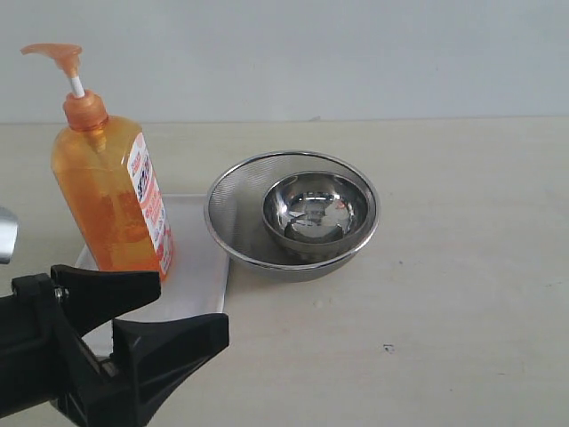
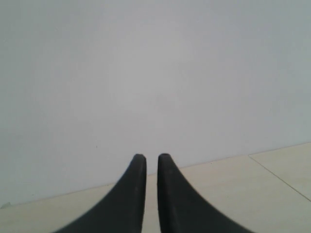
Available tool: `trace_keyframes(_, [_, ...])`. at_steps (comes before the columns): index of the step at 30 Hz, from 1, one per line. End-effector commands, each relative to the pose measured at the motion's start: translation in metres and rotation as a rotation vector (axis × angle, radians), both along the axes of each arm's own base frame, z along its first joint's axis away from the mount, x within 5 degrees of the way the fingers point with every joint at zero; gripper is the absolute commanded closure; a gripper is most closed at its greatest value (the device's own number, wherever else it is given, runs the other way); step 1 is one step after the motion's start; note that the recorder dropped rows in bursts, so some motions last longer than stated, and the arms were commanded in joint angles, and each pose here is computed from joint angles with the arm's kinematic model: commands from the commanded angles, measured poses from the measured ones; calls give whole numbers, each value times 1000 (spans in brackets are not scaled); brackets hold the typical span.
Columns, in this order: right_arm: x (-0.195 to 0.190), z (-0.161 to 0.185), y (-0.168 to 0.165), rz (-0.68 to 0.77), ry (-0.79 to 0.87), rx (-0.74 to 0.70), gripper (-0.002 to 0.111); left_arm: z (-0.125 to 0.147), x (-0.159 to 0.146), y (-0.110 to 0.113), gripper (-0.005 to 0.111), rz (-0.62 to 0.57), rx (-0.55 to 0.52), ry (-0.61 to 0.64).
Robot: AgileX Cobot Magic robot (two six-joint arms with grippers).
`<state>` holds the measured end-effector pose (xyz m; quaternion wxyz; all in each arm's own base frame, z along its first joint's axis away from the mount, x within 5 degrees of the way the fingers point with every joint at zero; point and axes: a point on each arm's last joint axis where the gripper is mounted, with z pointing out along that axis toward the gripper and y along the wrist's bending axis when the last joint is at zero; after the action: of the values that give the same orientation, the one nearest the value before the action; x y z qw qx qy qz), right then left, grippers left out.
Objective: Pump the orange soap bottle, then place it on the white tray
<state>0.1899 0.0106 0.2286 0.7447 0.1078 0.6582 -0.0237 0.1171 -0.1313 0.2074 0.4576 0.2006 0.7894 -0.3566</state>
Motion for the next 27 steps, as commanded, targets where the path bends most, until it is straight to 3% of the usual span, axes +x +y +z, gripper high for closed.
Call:
trace_keyframes(1, [-1, 1, -1, -4, -11, -3, 102, 7, -2, 4, 37, 3, -1, -68])
trace_keyframes(3, [-1, 1, -1, -4, -11, -3, 102, 12, -4, 6, 53, -1, -14, -99])
trace_keyframes(7, [-1, 1, -1, -4, -11, -3, 102, 18, -6, 9, 103, 1, -39, -125])
trace_keyframes(12, [-1, 1, -1, -4, -11, -3, 102, 35, -9, 24, 102, 55, -76, -229])
trace_keyframes(21, [-1, 1, -1, -4, -11, -3, 102, 73, -27, 72, 102, 294, -218, -460])
trace_keyframes(27, [-1, 1, -1, -4, -11, -3, 102, 69, -48, 104, 102, 519, -183, -478])
